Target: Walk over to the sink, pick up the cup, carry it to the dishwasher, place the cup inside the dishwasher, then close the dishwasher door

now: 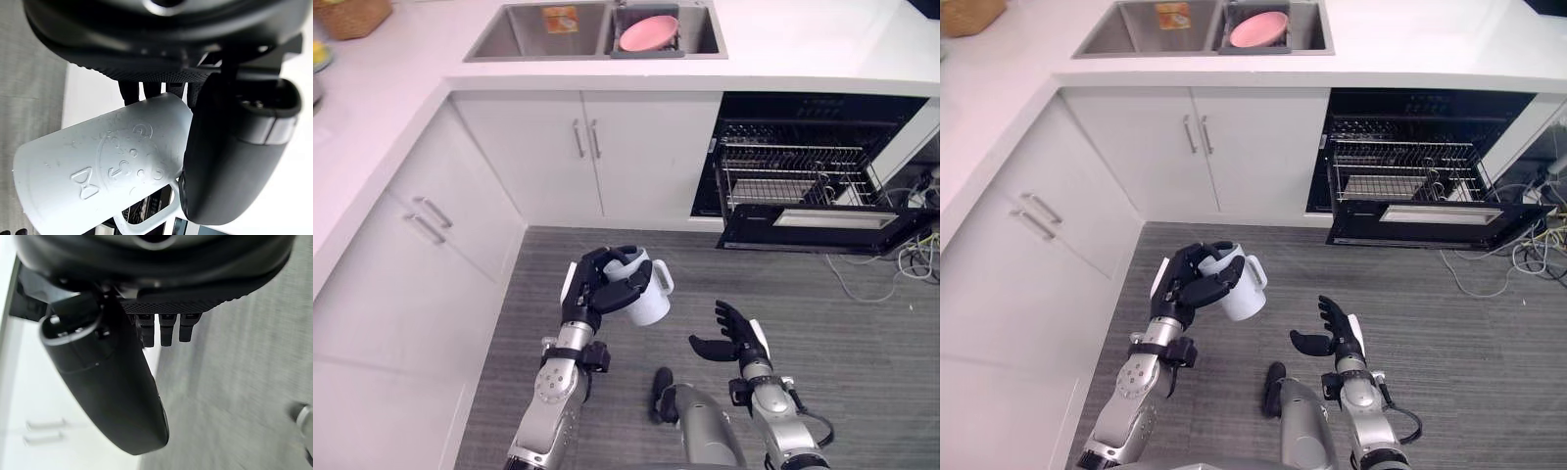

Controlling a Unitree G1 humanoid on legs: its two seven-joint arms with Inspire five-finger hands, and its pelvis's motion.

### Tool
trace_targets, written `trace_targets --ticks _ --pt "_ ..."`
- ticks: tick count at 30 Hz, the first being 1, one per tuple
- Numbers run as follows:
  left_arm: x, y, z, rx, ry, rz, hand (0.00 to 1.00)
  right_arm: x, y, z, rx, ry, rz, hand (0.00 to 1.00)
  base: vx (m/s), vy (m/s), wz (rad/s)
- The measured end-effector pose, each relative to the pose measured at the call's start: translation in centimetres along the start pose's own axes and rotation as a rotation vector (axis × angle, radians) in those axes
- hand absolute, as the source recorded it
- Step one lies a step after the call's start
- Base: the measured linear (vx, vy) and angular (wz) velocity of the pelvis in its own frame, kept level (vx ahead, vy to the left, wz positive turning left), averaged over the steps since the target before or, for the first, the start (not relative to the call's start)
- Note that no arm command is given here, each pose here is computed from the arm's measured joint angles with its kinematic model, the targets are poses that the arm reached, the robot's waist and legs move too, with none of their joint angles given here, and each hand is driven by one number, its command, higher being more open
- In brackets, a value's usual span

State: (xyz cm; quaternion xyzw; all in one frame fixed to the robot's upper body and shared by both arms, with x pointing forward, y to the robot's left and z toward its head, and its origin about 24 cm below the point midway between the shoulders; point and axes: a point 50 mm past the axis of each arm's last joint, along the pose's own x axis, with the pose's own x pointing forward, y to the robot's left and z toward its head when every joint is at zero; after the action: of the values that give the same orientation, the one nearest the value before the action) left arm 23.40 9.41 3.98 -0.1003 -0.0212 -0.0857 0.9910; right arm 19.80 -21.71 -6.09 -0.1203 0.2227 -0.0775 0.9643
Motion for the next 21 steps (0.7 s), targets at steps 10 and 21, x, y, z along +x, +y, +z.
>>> trace_targets --ticks 10,21 --pt "-1.5 -0.5 -1.5 -0.025 0.058 -0.001 0.3 -0.4 0.2 4.9 0.034 -0.232 -0.014 0.9 0.32 0.103 -0.92" --pt "-2.6 3.0 -0.7 0.04 0.036 0.172 0.3 -0.4 3.2 5.3 0.077 -0.233 0.071 0.9 0.33 0.289 -0.8"
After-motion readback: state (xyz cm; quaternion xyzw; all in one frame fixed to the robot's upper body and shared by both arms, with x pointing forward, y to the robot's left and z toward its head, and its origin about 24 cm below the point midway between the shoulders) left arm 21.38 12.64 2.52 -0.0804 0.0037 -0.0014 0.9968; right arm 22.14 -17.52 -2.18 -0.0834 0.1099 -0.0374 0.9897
